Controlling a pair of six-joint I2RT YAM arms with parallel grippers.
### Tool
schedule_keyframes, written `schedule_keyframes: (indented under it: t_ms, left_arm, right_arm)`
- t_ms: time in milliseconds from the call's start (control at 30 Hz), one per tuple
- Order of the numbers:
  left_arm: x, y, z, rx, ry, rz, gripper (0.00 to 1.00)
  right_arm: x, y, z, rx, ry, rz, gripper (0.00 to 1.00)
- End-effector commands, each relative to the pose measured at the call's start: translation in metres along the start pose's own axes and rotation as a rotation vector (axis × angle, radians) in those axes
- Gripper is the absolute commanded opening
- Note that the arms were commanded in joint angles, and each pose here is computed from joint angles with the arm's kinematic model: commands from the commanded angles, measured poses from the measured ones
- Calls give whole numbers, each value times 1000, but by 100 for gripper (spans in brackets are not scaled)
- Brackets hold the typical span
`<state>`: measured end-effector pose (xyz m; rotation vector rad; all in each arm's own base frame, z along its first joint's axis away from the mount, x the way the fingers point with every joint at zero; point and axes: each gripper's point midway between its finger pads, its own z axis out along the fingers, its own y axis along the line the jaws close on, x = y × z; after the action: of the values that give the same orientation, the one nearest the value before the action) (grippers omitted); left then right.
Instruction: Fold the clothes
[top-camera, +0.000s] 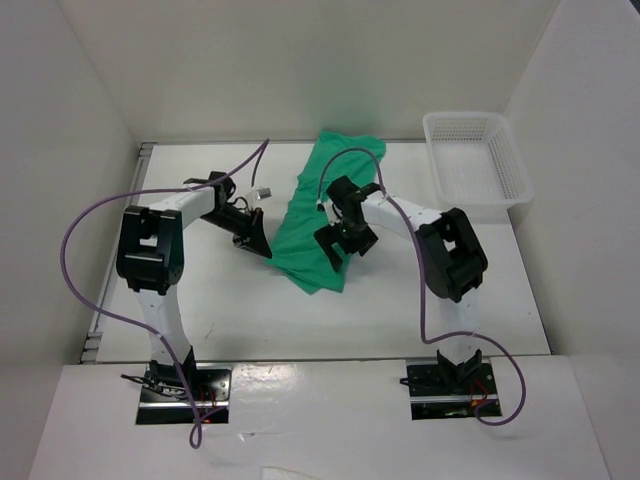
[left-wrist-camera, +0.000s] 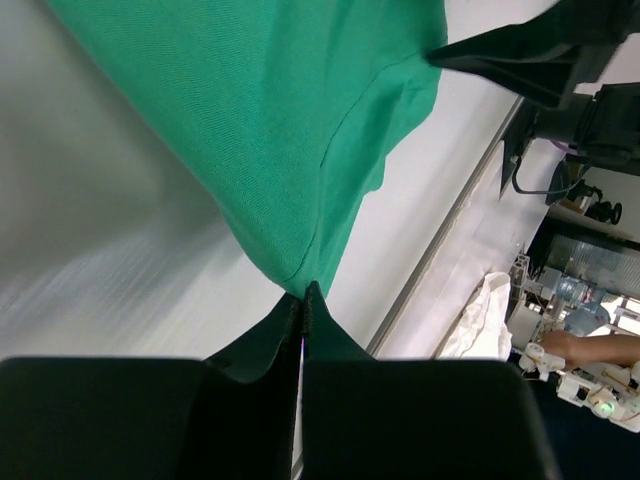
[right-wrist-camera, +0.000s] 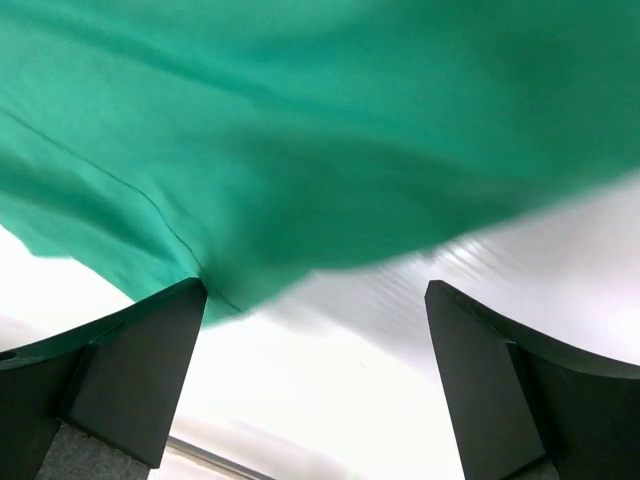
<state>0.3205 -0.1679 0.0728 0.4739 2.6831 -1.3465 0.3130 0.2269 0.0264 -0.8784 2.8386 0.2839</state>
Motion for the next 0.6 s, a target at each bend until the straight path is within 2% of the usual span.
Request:
schedule_keyframes:
  t_ms: [0,67,100,133,167,200,233,267,300,567]
  left_arm:
    - [-4,-2,-11,4,-19,42,0]
    - [-4,4,-14,-19,-23,24,0]
    - [-8,8,-19,-33,-37,25,0]
    - [-11,12,-24,-48,-49,25,0]
    - [-11,12,-24,-49,-50,25,0]
    - [-14,18,-25,-59,-53,18,0]
    - [-7,21,-21,-50,-23,-22,0]
    - [-10,24,-23,-62,-18,-10,0]
    - [-5,29,-18,-55,5,-16,0]
    - [30,40,0,20,97,-43,0]
  right_arm:
    - [-13,-3,-43,87,-116,-115,100]
    - [-9,-5,-51,176,-138,-197,100]
    - [-10,12,-51,204,-160,-269,100]
    - [-11,11,-60,290,-186,-314,100]
    - [1,15,-54,333,-166,-388,100]
    - [6,39,-53,361,-184,-487,100]
    - [0,48,-56,400,-239,-531,100]
    - [11,46,-49,476,-215,-588,100]
    - [15,62,-46,489,-231,-641,100]
    - [15,96,-13,502,-274,-692,100]
